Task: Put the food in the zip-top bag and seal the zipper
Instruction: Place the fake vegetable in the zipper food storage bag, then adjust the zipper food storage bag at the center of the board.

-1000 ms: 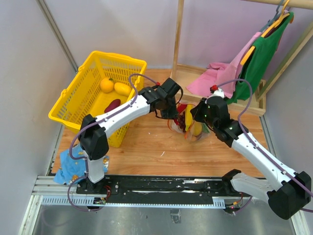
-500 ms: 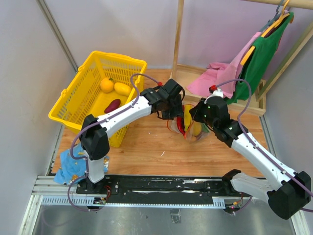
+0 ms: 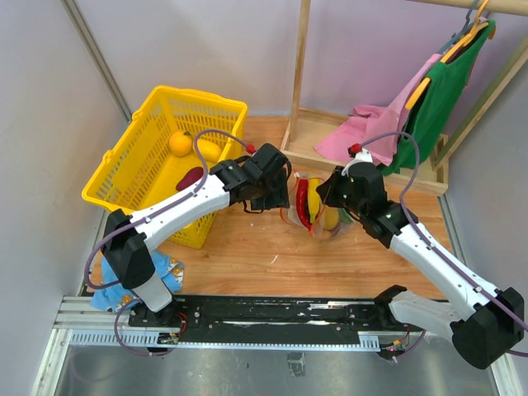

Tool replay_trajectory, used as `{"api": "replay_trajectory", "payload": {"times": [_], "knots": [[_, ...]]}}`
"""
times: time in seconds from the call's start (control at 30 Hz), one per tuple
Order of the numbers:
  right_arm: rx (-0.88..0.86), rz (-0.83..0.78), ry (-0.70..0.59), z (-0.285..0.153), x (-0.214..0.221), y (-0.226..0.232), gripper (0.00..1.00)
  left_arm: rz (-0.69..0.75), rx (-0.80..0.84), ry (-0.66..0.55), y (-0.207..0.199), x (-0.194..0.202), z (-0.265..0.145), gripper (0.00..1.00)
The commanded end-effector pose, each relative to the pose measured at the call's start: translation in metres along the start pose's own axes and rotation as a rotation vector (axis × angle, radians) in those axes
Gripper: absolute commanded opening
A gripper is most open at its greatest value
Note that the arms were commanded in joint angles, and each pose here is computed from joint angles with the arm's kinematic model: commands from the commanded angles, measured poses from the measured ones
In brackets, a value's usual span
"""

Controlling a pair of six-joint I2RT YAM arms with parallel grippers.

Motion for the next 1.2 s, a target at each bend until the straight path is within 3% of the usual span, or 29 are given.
{"api": "replay_trajectory", "payload": {"times": [0.0, 0.23, 0.4, 0.67, 0.97, 1.17], "knots": [[-0.104, -0.027, 0.003, -0.003, -0.004, 0.023, 0.01, 0.038, -0.019, -0.011, 0.011, 0.004, 0.019, 0.60], [-0.127, -0.036, 0.035, -0.005, 0.001, 0.026, 0.01, 0.066, -0.010, -0.038, 0.013, 0.000, 0.044, 0.54], [-0.145, -0.042, 0.051, -0.007, 0.003, 0.028, 0.01, 0.090, -0.019, -0.033, 0.014, 0.000, 0.067, 0.43], [-0.157, -0.107, 0.096, -0.010, 0.006, 0.030, 0.01, 0.097, 0.021, -0.044, 0.006, -0.005, 0.063, 0.01], [-0.170, -0.297, 0.173, -0.015, -0.002, 0.038, 0.05, 0.012, 0.145, -0.085, -0.012, -0.020, -0.005, 0.00], [-0.175, -0.392, 0.224, -0.011, -0.005, 0.041, 0.06, -0.089, 0.249, -0.032, -0.022, -0.005, -0.021, 0.00]]}}
Point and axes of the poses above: each gripper's point midway between its finger pads, its own z axis out along the fingers, its own y axis along the line the jaws close on, x = y × z, the point moved 3 cm from there along -z, back along the fingers, and after that the axes turned 12 degrees about z, right-handed, at the moved point
